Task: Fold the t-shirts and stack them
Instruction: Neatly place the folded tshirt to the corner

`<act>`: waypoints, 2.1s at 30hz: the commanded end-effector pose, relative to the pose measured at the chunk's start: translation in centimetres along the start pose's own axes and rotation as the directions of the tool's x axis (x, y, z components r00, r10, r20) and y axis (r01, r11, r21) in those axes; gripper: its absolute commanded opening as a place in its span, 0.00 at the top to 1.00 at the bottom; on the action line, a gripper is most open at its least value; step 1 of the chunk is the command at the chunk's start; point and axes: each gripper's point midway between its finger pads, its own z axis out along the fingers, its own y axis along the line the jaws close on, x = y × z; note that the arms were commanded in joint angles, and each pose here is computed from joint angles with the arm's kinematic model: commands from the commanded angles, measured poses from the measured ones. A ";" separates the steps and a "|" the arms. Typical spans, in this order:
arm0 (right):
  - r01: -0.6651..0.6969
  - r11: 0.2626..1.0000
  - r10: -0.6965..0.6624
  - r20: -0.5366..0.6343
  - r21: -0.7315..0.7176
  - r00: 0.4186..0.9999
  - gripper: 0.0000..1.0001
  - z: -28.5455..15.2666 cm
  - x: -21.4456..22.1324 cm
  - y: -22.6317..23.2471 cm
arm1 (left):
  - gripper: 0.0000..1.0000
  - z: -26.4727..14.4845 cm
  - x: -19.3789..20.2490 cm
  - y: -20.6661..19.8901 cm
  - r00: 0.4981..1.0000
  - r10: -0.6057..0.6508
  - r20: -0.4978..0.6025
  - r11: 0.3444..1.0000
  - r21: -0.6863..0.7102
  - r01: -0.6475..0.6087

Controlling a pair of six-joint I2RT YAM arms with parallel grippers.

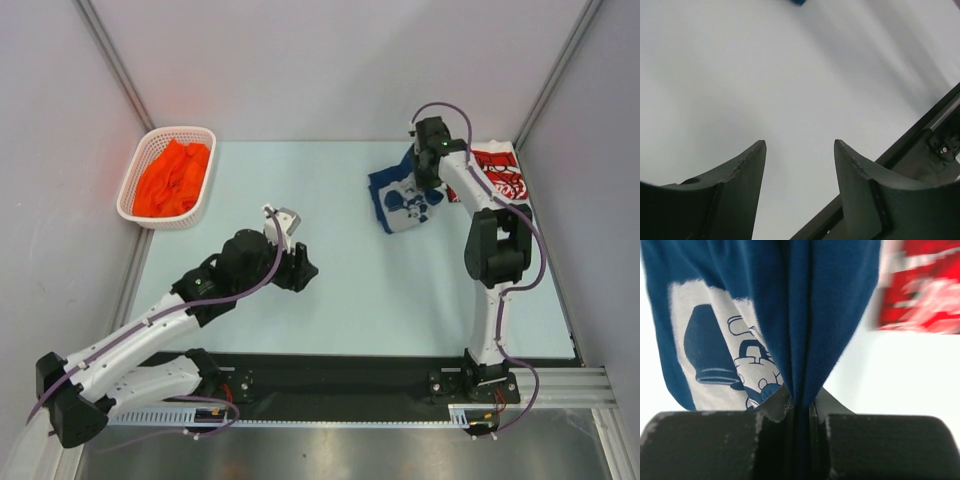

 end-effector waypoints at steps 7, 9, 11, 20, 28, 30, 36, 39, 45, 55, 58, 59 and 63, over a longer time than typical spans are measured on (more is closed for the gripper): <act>0.071 0.960 -0.114 0.145 0.269 0.983 1.00 -3.7 -7.6 -8.9 | 0.38 -0.7 1.1 0.6 0.998 -0.044 -0.043 0.998 0.037 0.046; 0.060 0.956 -0.117 0.185 0.287 0.976 1.00 -4.1 -8.8 -9.2 | 0.38 -0.7 1.3 0.8 0.998 -0.045 -0.048 0.998 0.040 0.047; 0.058 0.952 -0.125 0.207 0.302 0.970 1.00 -4.3 -9.4 -9.7 | 0.38 -0.6 1.5 1.0 0.998 -0.035 -0.059 0.999 0.036 0.037; -0.005 0.931 -0.079 0.216 0.364 0.973 1.00 -6.2 -10.1 -12.4 | 0.38 -0.1 3.3 1.4 0.995 -0.014 -0.100 0.999 0.038 0.017; -0.123 0.930 0.040 0.238 0.345 0.971 1.00 -5.3 -8.6 -15.2 | 0.38 0.1 4.1 0.9 0.993 -0.040 -0.115 0.997 0.067 0.048; -0.140 0.926 0.058 0.235 0.350 0.970 1.00 -4.8 -8.3 -15.9 | 0.38 0.0 4.4 1.0 0.991 -0.045 -0.126 0.997 0.060 0.053; -0.164 0.924 0.077 0.252 0.344 0.965 1.00 -3.7 -8.2 -17.0 | 0.38 -0.2 5.3 1.7 0.987 -0.077 -0.142 0.996 0.037 0.083; -0.201 0.914 0.108 0.266 0.353 0.958 1.00 -3.7 -8.0 -19.0 | 0.38 -0.1 5.5 2.0 0.985 -0.090 -0.148 0.995 0.027 0.095; -0.204 0.916 0.117 0.259 0.345 0.959 1.00 -2.3 -7.6 -19.9 | 0.39 0.1 5.3 2.1 0.982 -0.107 -0.155 0.993 0.024 0.112; -0.176 0.900 0.099 0.207 0.399 0.973 1.00 1.0 -6.2 -21.8 | 0.39 -0.1 6.0 2.4 0.976 -0.124 -0.179 0.992 0.012 0.128; -0.183 0.893 0.104 0.207 0.410 0.973 1.00 1.7 -6.3 -22.3 | 0.39 -0.3 6.3 2.8 0.974 -0.133 -0.184 0.991 -0.010 0.133; -0.183 0.892 0.104 0.206 0.414 0.973 1.00 1.8 -6.3 -22.4 | 0.39 -0.3 6.3 2.9 0.974 -0.133 -0.183 0.991 -0.017 0.132; -0.191 0.884 0.114 0.199 0.427 0.973 1.00 2.3 -5.9 -23.4 | 0.39 0.0 6.3 3.0 0.972 -0.137 -0.189 0.991 -0.024 0.135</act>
